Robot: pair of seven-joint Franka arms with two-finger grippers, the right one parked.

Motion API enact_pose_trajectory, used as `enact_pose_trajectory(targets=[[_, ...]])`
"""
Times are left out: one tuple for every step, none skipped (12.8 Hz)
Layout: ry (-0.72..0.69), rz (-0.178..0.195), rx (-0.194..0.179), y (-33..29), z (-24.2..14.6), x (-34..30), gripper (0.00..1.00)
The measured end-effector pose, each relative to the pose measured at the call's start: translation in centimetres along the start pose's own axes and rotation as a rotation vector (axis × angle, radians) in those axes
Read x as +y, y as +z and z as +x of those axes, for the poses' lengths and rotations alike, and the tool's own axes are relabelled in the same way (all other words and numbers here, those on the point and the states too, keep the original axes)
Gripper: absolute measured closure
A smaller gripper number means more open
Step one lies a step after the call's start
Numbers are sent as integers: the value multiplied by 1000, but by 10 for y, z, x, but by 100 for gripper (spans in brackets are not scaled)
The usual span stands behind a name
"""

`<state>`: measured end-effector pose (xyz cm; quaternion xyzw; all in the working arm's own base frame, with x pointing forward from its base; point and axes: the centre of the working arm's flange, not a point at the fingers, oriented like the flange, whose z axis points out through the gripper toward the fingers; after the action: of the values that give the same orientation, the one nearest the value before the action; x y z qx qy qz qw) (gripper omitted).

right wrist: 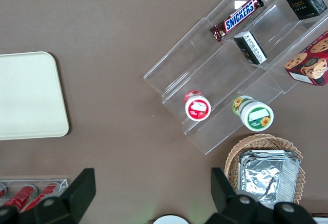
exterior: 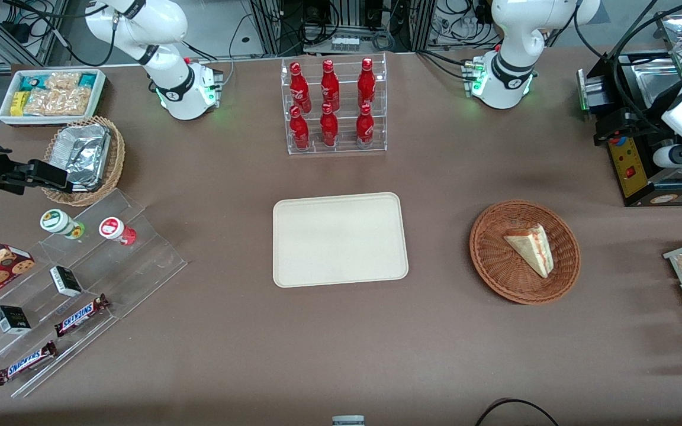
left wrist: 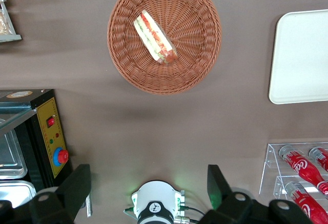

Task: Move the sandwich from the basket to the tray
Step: 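Move the left gripper over the wrapped sandwich in the wicker basket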

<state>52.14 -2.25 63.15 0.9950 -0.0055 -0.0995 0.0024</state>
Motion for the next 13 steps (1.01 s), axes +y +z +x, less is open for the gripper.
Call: enact_pose_trajectory(targets=[[-1,1,5,-1,0,0,0],[-2,1,17,-1,2,-1,0],[-4,1,28,-2,4,-2,0],[-7,1,34,0,7,-3,0],[-9,1,32,7,13,-4,0],[-11,1,36,17,21,-5,0],[-12,0,41,29,30,-5,0],[-13,1,37,44,38,-6,0],[-15,1,27,60,46,-7,0],[-17,4,18,77,52,-8,0],[-18,8,12,92,58,-9,0],[-19,10,10,105,63,-9,0],[-19,10,10,117,68,-9,0]])
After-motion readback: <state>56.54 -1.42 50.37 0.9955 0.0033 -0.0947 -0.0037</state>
